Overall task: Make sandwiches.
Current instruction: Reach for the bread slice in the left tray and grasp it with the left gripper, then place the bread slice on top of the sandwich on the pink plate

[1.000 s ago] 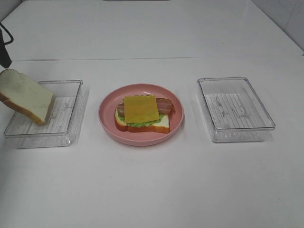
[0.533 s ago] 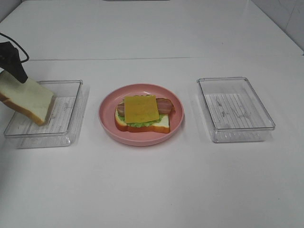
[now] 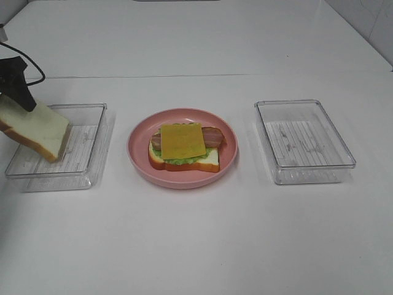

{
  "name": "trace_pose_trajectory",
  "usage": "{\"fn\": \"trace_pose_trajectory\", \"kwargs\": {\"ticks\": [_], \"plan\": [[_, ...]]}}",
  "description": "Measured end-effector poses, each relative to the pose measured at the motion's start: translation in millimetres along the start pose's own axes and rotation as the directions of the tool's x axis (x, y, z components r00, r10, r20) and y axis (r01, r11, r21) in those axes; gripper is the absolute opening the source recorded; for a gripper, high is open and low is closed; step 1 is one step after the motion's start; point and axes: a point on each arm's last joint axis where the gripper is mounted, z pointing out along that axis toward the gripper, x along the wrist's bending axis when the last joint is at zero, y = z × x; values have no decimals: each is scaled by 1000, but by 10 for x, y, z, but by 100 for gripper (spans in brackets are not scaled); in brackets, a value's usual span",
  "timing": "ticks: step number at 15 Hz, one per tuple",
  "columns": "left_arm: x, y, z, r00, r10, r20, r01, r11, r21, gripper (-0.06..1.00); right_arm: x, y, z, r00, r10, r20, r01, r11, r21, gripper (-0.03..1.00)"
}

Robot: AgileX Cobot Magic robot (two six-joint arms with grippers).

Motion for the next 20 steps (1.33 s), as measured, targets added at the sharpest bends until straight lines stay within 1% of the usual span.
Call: {"fn": "trace_pose_trajectory", "kwargs": {"ticks": [2, 3, 4, 8, 10, 13, 14, 15, 16, 18, 19, 20], "plan": [[0, 0, 0, 1000, 4, 0, -4, 1000, 0, 32, 0, 0, 0, 1000, 0, 0, 0, 1000, 0, 95], [-7, 2, 0, 1000, 1, 7, -1, 1000, -2, 25, 0, 0, 0, 1000, 0, 0, 0, 1000, 0, 95], [-8, 2, 0, 1000, -6, 9, 6, 1000, -2, 23, 0, 0, 0, 1000, 0, 0, 0, 1000, 0, 95], [-11, 3, 0, 1000, -22, 12, 22, 1000, -3, 22, 0, 0, 0, 1000, 0, 0, 0, 1000, 0, 95], [-12, 4, 0, 999, -34, 14, 34, 999, -4, 21, 0, 0, 0, 1000, 0, 0, 0, 1000, 0, 95], [-53, 6, -72, 999, -32, 23, 33, 999, -20, 21, 0, 0, 0, 1000, 0, 0, 0, 1000, 0, 95], [-150, -5, -286, 1000, -12, 18, 13, 998, -58, 20, 0, 0, 0, 1000, 0, 0, 0, 1000, 0, 95], [-186, -11, -365, 1000, -4, 16, 6, 997, -73, 20, 0, 0, 0, 1000, 0, 0, 0, 1000, 0, 95], [-279, -24, -552, 1000, 11, 17, -8, 993, -119, 20, 0, 0, 0, 1000, 0, 0, 0, 1000, 0, 95], [-488, -75, -933, 999, 42, 24, -36, 976, -215, 20, 0, 0, 0, 1000, 0, 0, 0, 1000, 0, 95], [-546, -94, -1025, 998, 50, 31, -41, 970, -238, 20, 0, 0, 0, 1000, 0, 0, 0, 1000, 0, 95], [-689, -131, -1190, 996, 70, 59, -50, 957, -284, 20, 0, 0, 0, 1000, 0, 0, 0, 1000, 0, 95]]}}
